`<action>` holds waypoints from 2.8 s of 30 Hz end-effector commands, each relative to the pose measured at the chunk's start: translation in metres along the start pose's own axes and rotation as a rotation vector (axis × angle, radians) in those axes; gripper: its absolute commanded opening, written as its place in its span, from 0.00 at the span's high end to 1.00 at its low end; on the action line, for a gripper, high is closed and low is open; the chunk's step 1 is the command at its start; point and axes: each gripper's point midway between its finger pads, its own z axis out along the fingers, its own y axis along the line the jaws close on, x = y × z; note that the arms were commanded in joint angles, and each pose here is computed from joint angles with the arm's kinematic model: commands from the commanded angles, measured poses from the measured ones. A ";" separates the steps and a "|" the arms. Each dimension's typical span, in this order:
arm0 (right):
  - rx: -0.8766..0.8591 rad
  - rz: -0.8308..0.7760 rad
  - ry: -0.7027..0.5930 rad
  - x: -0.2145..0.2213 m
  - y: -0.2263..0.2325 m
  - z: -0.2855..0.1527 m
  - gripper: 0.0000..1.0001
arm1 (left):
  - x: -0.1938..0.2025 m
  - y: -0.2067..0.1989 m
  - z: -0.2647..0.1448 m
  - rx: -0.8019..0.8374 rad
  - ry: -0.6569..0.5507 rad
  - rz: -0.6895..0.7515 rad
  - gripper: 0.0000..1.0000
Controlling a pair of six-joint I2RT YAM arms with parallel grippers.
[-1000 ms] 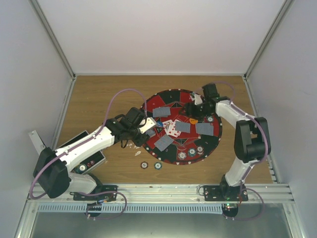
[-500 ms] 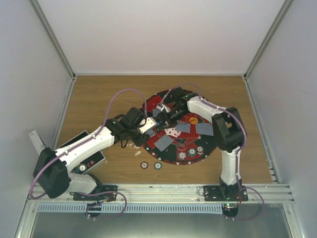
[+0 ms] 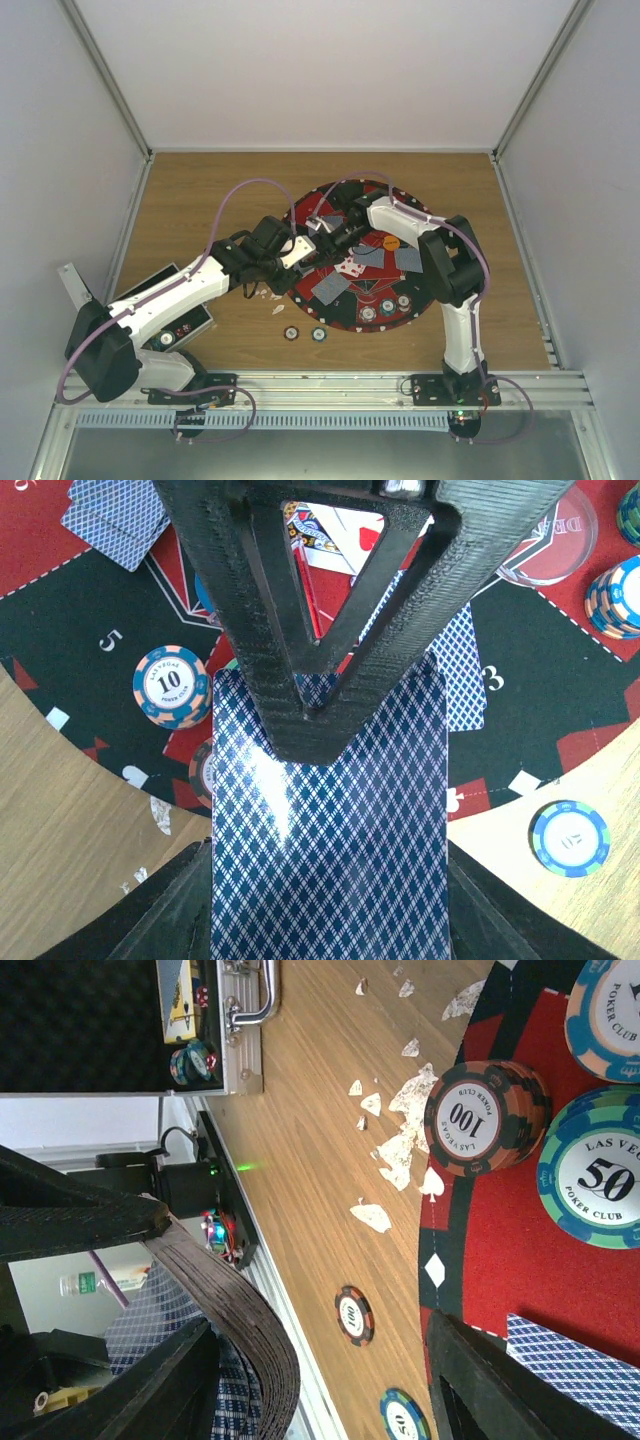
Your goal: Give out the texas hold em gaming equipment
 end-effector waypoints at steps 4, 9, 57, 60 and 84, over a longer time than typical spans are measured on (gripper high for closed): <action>0.003 0.017 0.019 -0.001 -0.001 0.005 0.52 | -0.018 0.002 -0.010 -0.022 -0.082 0.010 0.46; 0.035 0.039 -0.008 -0.006 -0.006 -0.003 0.58 | -0.016 0.003 -0.012 -0.024 -0.082 0.000 0.46; -0.058 0.051 -0.094 -0.012 0.004 -0.040 0.99 | -0.014 0.003 -0.012 -0.029 -0.078 0.001 0.46; -0.087 0.041 -0.099 -0.014 0.009 -0.042 0.90 | -0.015 0.004 -0.013 -0.031 -0.081 0.000 0.46; -0.063 0.061 -0.165 -0.017 0.002 -0.071 0.99 | -0.016 0.004 -0.014 -0.031 -0.086 0.003 0.46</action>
